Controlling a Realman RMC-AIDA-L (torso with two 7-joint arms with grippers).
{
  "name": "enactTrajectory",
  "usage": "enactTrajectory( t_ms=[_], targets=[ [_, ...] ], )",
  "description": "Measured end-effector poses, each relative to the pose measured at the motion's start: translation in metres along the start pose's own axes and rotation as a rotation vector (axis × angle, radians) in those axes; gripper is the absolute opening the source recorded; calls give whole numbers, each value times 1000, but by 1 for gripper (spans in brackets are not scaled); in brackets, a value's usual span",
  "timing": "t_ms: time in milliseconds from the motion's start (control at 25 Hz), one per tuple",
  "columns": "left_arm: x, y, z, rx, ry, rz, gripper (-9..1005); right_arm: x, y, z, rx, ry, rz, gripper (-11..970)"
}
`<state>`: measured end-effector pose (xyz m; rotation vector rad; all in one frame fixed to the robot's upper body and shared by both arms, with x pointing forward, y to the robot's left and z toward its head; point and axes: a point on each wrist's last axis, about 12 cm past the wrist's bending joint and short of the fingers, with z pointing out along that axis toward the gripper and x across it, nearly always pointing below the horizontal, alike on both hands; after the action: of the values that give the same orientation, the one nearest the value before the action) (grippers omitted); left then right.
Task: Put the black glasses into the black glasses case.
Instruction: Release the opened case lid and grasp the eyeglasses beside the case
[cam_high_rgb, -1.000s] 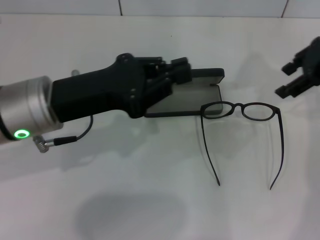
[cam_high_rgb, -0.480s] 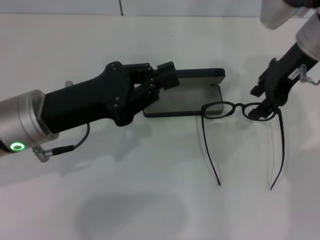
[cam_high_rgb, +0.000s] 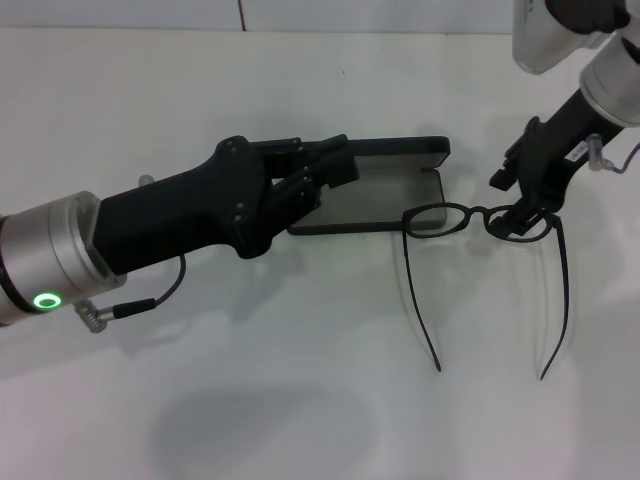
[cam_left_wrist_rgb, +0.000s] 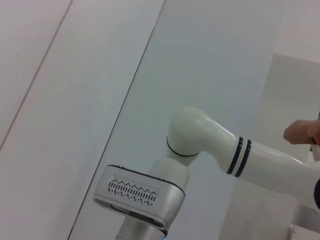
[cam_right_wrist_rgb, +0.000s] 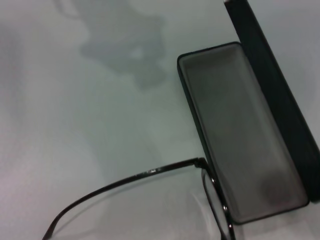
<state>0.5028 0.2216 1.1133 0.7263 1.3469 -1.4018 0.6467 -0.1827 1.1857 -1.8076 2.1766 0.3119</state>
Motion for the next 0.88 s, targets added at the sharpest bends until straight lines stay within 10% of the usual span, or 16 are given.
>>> enactTrajectory(
  t_ms=[440, 880],
  targets=[
    [7, 1, -3, -18, -2, -17, 94, -9, 2, 18, -9, -17, -43, 628],
    [9, 1, -4, -27, -14, -23, 90, -9, 5, 23, -8, -11, -47, 379]
  ],
)
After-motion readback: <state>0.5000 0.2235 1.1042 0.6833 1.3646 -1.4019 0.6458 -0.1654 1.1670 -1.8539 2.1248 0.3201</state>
